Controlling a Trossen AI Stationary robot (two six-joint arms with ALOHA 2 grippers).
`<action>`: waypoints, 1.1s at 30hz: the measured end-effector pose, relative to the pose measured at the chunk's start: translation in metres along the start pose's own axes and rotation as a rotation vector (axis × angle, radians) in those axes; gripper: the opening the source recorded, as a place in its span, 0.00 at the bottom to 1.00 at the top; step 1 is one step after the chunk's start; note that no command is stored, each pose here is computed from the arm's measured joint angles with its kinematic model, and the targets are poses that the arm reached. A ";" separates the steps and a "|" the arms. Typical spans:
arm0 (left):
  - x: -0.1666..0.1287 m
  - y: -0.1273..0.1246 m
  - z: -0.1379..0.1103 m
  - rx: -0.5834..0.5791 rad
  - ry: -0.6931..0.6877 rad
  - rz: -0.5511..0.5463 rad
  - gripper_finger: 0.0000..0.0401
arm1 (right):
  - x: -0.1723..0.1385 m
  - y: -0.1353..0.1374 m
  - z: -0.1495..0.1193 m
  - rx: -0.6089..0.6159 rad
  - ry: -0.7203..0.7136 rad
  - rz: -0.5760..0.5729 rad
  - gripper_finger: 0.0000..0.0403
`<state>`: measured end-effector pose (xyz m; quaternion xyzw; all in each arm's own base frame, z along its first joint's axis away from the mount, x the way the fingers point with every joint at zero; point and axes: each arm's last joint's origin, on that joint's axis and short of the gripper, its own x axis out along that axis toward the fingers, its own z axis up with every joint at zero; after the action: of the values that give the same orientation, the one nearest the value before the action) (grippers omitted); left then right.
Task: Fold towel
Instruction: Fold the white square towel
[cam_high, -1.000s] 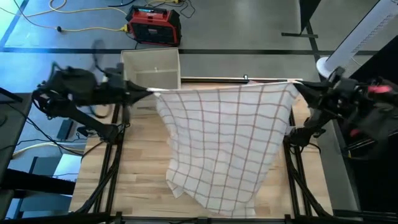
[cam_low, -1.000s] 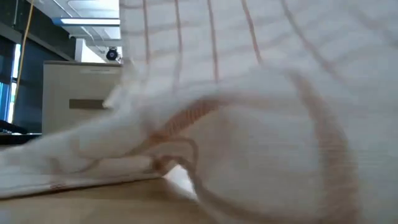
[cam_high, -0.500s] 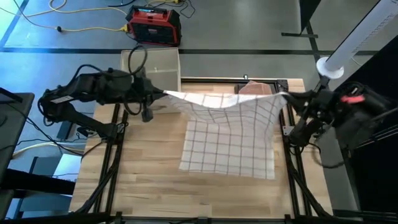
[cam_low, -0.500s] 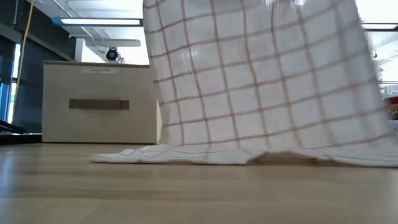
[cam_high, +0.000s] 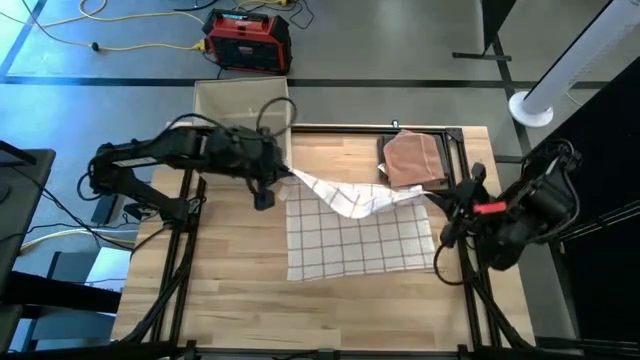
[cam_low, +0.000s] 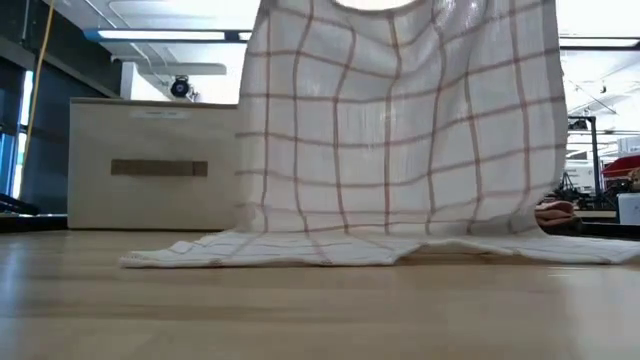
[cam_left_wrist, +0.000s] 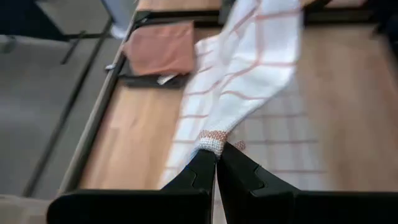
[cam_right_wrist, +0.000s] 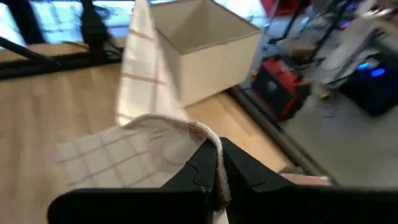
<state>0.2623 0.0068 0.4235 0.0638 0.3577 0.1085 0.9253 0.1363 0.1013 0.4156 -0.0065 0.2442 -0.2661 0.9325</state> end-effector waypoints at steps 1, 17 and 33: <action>0.006 0.000 -0.001 0.021 0.029 0.037 0.00 | 0.004 0.001 -0.004 -0.021 -0.007 -0.028 0.00; 0.043 0.028 0.004 0.158 0.125 0.488 0.00 | 0.039 -0.051 -0.009 -0.400 -0.101 -0.521 0.00; 0.081 -0.018 -0.039 0.085 0.241 0.184 0.00 | 0.049 -0.075 -0.081 -0.299 0.342 -0.145 0.00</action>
<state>0.2969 0.0108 0.3392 0.1220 0.4632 0.1846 0.8582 0.0980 0.0224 0.3327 -0.1169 0.4342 -0.2904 0.8446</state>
